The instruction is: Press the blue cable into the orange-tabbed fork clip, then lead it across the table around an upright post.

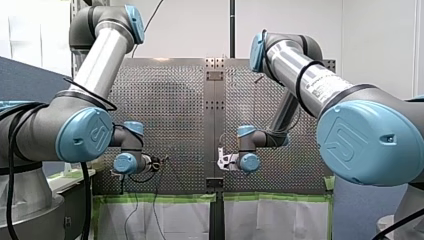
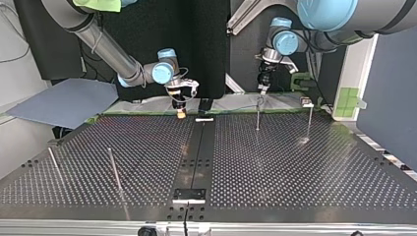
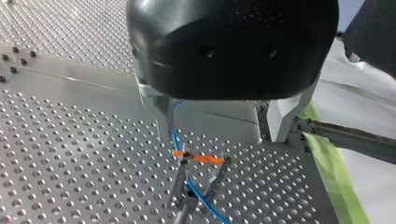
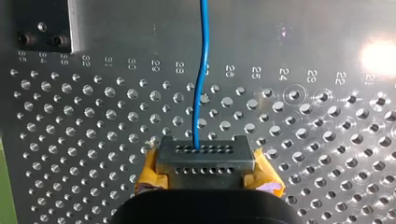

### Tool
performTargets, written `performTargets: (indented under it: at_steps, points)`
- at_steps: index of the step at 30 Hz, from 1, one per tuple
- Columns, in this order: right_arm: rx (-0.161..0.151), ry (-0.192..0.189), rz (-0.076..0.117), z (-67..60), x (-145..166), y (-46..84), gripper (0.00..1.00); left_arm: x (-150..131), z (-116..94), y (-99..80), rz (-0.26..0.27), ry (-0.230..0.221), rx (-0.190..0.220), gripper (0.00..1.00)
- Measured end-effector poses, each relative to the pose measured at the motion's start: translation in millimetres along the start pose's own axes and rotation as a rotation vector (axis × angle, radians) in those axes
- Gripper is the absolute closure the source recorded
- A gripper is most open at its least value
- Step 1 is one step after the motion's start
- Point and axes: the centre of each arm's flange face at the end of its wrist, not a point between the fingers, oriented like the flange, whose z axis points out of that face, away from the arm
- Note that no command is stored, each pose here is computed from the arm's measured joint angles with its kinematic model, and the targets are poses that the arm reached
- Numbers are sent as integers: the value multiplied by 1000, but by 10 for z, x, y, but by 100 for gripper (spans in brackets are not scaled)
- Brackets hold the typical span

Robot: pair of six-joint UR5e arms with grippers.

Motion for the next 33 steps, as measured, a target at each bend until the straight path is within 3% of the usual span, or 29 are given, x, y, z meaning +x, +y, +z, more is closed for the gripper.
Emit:
performTargets:
  at_steps: [6, 11, 28, 33]
  points:
    - [1, -4, 0, -5, -6, -2, 100, 35, -41, 44, 34, 36, -50, 0]
    - [2, -8, -1, -10, -12, -6, 100, 41, -49, 59, 42, 42, -68, 0]
    - [6, -17, -4, -21, -26, -14, 100, 41, -49, 57, 41, 42, -67, 0]
    - [6, -18, -4, -22, -28, -14, 100, 45, -53, 11, 44, 43, -41, 0]
